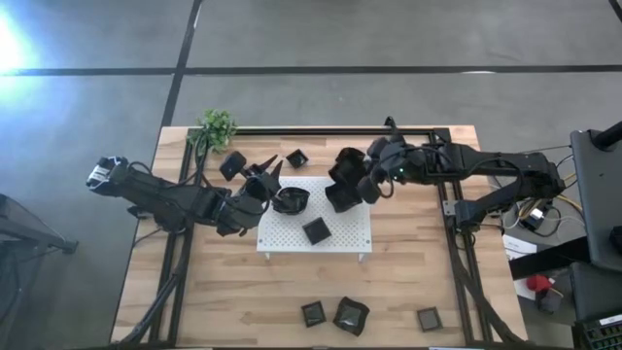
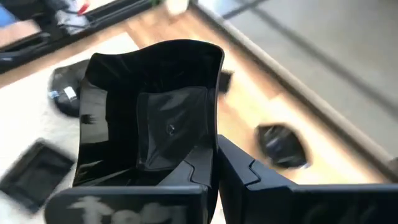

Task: Pick & Place Mini shaped plates
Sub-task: Stack the black distorted square plate on top of the black distorted square plate on the shelf

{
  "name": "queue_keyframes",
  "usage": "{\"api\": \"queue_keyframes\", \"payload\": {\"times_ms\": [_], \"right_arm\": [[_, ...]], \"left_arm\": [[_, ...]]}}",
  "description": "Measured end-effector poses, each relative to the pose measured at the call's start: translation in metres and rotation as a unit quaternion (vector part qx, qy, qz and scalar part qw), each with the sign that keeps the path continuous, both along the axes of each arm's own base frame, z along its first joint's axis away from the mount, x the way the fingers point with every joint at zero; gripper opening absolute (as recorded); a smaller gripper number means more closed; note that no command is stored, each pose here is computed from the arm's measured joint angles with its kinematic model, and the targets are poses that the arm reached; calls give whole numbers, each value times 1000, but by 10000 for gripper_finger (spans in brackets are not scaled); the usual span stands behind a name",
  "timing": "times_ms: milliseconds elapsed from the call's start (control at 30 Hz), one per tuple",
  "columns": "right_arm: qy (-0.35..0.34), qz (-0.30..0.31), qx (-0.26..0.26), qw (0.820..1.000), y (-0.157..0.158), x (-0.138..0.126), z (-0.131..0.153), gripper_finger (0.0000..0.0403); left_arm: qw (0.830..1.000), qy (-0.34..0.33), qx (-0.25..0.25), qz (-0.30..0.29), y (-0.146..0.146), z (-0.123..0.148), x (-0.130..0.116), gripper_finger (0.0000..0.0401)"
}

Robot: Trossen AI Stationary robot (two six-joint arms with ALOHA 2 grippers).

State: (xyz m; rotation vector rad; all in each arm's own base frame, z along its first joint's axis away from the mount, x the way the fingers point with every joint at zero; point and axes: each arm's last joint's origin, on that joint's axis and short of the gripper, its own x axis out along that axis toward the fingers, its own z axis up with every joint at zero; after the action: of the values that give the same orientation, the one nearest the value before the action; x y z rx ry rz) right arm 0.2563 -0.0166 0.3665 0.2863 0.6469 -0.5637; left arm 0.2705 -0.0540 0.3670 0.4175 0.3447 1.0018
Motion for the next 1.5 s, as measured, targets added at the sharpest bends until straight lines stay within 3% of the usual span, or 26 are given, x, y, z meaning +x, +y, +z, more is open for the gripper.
{"api": "queue_keyframes", "payload": {"times_ms": [233,467,600,733,1500], "right_arm": [[-38,-67,88,993,3,0,-3,8],[-55,-123,213,968,6,1,-17,8],[-45,-154,254,954,8,3,-27,8],[-38,-171,264,948,8,10,-36,8],[-17,-174,265,948,8,18,-47,21]], "left_arm": [[1000,1,0,-1,0,0,0,78],[1000,9,4,-6,-1,0,0,78],[999,16,-8,-42,-2,0,1,78],[996,20,-22,-84,-4,-1,3,78],[996,25,-20,-88,-5,0,1,78]]}}
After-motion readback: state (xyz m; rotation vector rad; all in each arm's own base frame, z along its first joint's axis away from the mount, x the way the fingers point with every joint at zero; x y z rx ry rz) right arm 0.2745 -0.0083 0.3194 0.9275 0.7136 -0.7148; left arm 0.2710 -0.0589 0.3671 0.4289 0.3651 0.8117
